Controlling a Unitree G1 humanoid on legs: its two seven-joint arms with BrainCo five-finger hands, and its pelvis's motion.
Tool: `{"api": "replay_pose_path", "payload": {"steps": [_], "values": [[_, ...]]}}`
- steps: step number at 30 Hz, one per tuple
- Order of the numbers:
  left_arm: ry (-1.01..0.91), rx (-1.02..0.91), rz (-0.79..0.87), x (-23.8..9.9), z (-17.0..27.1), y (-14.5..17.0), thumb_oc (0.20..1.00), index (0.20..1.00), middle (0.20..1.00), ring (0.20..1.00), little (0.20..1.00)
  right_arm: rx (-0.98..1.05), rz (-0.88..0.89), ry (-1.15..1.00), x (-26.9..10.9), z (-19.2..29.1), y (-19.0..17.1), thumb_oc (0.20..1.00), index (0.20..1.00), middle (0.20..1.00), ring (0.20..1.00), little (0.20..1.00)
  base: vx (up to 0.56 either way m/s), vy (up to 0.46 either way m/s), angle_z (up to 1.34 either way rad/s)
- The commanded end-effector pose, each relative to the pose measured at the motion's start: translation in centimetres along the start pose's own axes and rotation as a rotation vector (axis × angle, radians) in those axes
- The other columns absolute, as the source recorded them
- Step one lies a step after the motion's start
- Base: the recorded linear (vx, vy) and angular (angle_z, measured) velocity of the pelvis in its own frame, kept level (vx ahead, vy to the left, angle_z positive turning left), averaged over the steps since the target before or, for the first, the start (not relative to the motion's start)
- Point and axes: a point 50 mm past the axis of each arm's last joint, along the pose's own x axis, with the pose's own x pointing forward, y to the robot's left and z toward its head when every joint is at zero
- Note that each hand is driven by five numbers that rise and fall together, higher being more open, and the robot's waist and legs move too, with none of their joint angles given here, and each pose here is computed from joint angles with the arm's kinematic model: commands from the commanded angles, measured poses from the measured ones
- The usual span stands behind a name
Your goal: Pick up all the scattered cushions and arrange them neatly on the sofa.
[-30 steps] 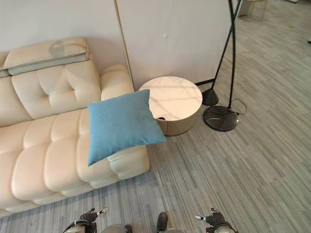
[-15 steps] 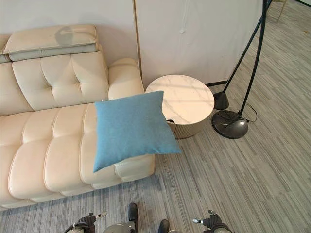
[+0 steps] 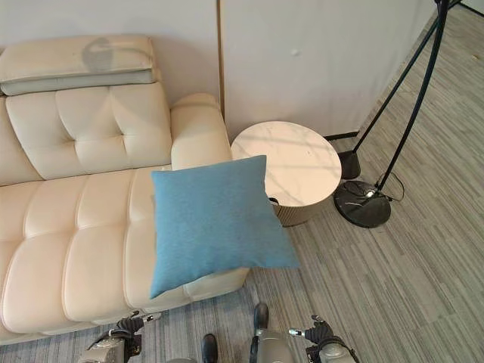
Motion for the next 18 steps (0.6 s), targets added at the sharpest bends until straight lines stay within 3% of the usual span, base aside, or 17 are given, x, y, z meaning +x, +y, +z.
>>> {"api": "replay_pose_path", "payload": {"steps": [1, 9, 18], "values": [[-0.032, 0.002, 0.003, 0.0, 0.3, -0.1, 1.0, 1.0, 1.0, 1.0, 1.0, -0.026, -0.045, -0.018, 0.2, 0.6, -1.6, 1.0, 1.0, 1.0, 1.0, 1.0, 0.21, -0.259, 0.34], [0.078, -0.222, 0.052, -0.1, -2.2, -0.2, 1.0, 1.0, 1.0, 1.0, 1.0, -0.019, -0.078, -0.017, 0.2, 0.5, -2.5, 1.0, 1.0, 1.0, 1.0, 1.0, 0.14, -0.269, 0.28], [0.048, -0.236, 0.169, -0.3, -2.2, 3.1, 1.0, 1.0, 1.0, 1.0, 1.0, -0.007, -0.162, -0.028, 0.0, 0.5, -4.8, 1.0, 1.0, 1.0, 1.0, 1.0, 0.09, -0.003, 0.17]]}}
